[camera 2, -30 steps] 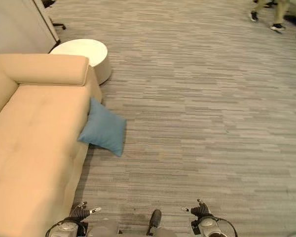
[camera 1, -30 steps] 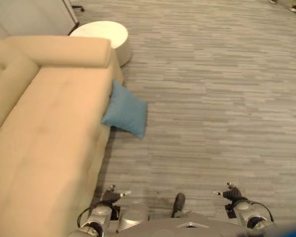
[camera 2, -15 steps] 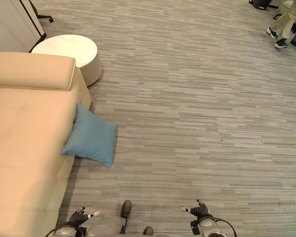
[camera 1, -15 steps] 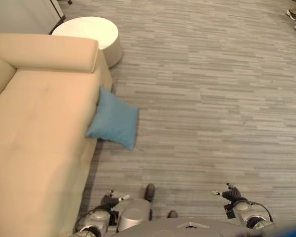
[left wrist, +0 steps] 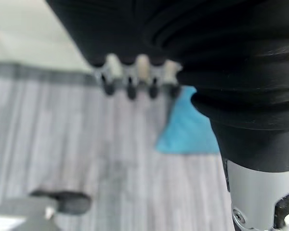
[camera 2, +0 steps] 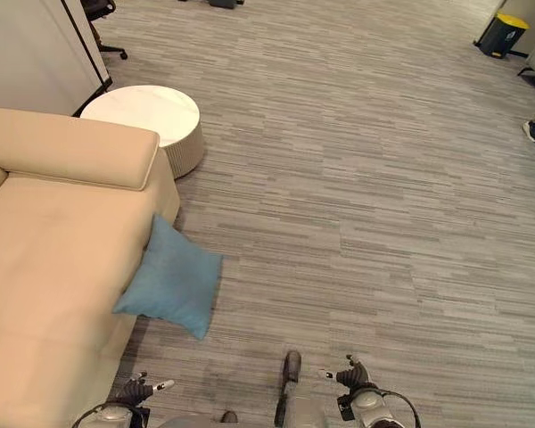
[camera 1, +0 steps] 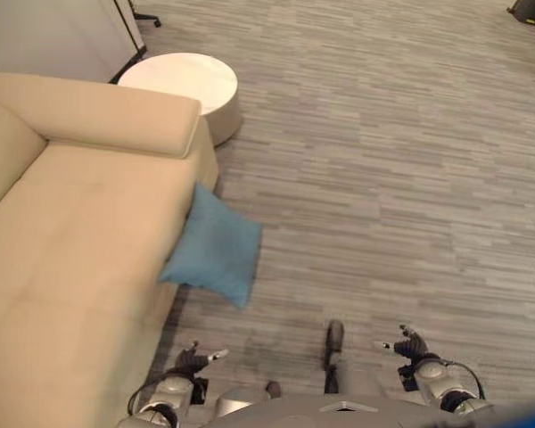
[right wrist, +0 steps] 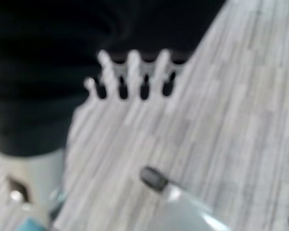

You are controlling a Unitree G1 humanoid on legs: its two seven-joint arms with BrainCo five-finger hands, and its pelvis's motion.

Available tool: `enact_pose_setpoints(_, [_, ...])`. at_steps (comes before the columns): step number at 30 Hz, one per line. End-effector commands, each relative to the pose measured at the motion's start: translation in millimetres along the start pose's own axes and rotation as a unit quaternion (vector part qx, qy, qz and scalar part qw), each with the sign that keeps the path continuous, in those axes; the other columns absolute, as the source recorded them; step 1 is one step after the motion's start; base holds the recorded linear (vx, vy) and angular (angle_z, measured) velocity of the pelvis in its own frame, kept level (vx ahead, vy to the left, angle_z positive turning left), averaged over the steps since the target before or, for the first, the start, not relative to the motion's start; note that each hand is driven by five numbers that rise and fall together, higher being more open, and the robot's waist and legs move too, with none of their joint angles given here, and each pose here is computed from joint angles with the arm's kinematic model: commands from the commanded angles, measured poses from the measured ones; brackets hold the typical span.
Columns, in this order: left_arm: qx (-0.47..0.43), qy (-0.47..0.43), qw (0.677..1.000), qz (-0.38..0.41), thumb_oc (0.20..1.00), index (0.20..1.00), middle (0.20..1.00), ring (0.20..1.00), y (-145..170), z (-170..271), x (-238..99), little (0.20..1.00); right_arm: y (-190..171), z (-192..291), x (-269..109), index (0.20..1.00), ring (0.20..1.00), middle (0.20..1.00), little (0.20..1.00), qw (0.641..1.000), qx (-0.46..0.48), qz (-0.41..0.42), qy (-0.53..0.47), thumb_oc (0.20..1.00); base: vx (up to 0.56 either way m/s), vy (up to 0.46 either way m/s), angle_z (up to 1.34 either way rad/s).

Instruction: Pick up all the scattered cushions and arrange them neatly on the sofa.

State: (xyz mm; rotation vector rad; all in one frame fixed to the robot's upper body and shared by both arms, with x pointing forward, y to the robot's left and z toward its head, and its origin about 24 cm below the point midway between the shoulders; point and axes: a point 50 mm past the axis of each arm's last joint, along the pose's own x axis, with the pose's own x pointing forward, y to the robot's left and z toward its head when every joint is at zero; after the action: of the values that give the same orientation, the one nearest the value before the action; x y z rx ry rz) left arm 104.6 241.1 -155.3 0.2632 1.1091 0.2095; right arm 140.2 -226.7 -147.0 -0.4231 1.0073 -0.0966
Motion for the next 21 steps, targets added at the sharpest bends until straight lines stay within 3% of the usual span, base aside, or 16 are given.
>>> enact_pose_setpoints(1, [0.002,-0.032,0.999,-0.01,1.0,1.0,1.0,1.0,-6.8,17.2,2.1,1.0,-22.4,12.8,4.4,1.0,1.0,1.0,1.0,0.999,-0.016,-0.029,-0.025,1.0,0.18,-0.214,0.6])
enact_pose_setpoints(10, [0.009,-0.044,0.999,-0.025,1.0,1.0,1.0,1.0,-13.8,28.7,3.2,1.0,-32.6,12.3,4.5,1.0,1.0,1.0,1.0,0.998,0.03,-0.052,-0.026,1.0,0.12,-0.186,0.51])
enact_pose_setpoints(21, [-0.002,-0.021,1.0,-0.022,1.0,1.0,1.0,1.0,-10.5,16.0,2.2,1.0,-23.8,8.3,3.6,1.0,1.0,1.0,1.0,0.999,0.031,-0.039,-0.015,1.0,0.17,0.005,0.37])
